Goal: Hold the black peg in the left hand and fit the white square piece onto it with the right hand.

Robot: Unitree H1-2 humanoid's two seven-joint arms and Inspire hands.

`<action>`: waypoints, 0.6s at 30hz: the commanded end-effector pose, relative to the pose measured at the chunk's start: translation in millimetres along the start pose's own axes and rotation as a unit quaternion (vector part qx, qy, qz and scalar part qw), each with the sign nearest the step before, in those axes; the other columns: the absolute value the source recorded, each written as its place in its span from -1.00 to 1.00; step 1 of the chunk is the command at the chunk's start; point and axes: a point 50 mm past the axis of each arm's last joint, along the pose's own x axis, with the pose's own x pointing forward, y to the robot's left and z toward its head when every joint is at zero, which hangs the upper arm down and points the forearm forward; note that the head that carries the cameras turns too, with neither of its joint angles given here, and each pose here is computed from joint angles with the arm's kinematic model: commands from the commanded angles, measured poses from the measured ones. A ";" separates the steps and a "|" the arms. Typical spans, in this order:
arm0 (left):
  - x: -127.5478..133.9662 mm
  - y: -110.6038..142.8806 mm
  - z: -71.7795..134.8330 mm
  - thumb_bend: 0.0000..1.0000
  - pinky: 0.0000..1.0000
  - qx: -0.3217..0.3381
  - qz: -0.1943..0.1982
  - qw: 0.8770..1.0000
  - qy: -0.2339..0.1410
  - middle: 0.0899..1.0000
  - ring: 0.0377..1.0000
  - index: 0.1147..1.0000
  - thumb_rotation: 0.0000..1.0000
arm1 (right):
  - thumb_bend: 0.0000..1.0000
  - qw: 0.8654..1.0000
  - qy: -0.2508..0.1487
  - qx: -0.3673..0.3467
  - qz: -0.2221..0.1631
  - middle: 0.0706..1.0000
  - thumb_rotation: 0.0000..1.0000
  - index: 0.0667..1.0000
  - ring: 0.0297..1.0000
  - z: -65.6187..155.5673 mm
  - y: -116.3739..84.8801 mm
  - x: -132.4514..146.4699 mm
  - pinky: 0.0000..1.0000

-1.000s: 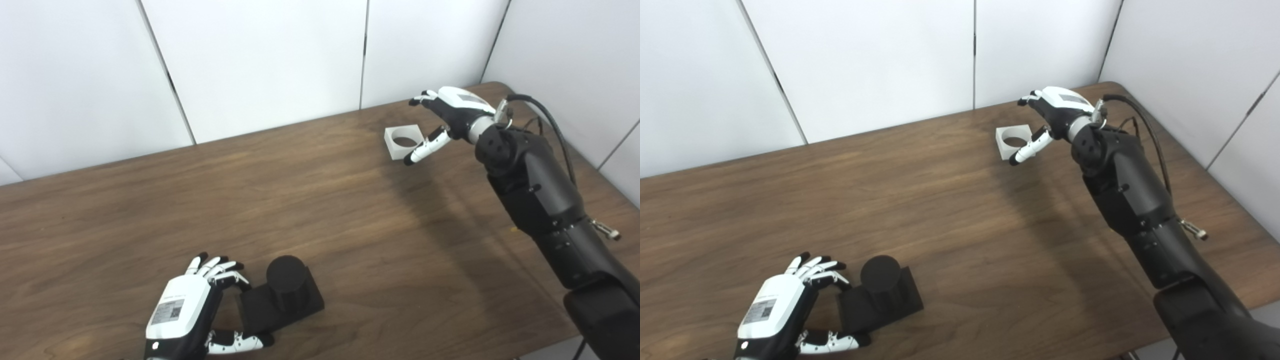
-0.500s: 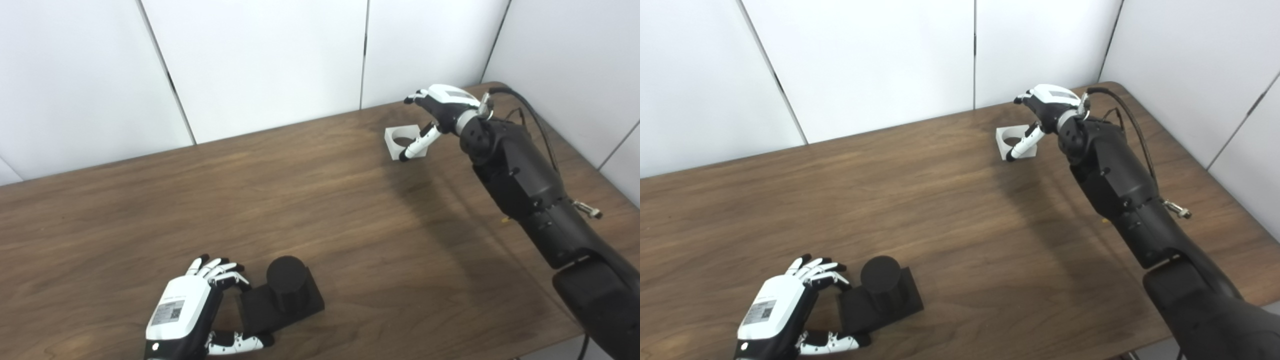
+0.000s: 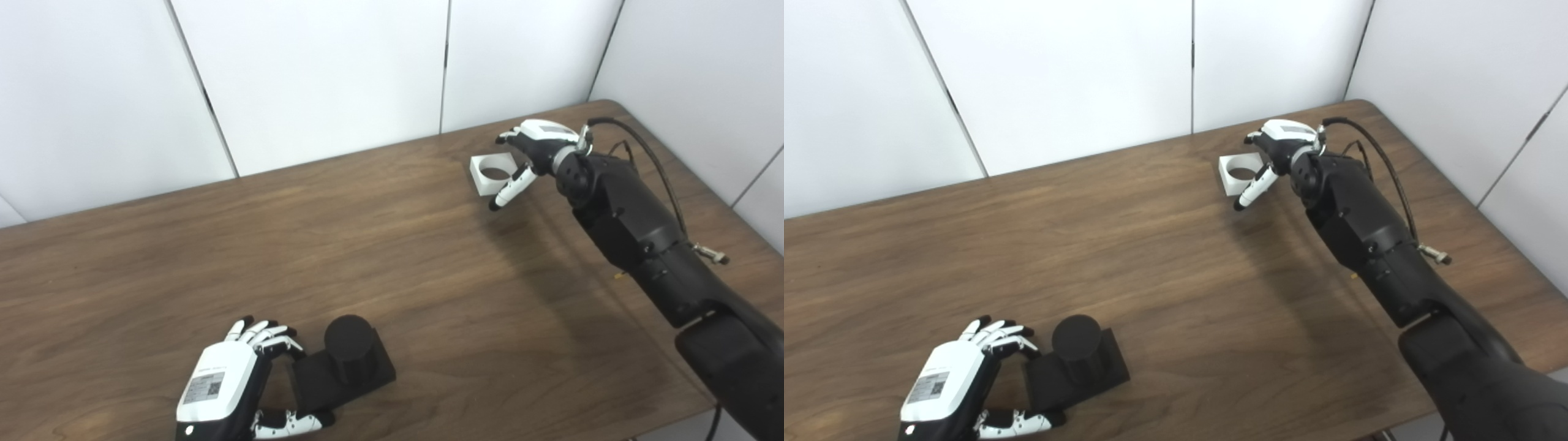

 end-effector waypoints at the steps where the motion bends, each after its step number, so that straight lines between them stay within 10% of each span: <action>1: -10.3 -14.5 -4.1 0.04 0.92 0.018 -0.051 0.998 0.014 0.56 0.75 -0.16 -0.91 | 0.87 0.999 -0.001 -0.013 -0.041 1.00 -0.27 0.83 1.00 4.1 -35.3 2.0 1.00; 18: -9.5 -11.3 -2.5 0.04 0.98 0.013 -0.050 0.999 0.017 0.58 0.77 -0.16 -0.91 | 0.85 0.999 0.008 -0.044 -0.024 0.99 -0.22 0.78 1.00 2.1 -23.2 5.6 1.00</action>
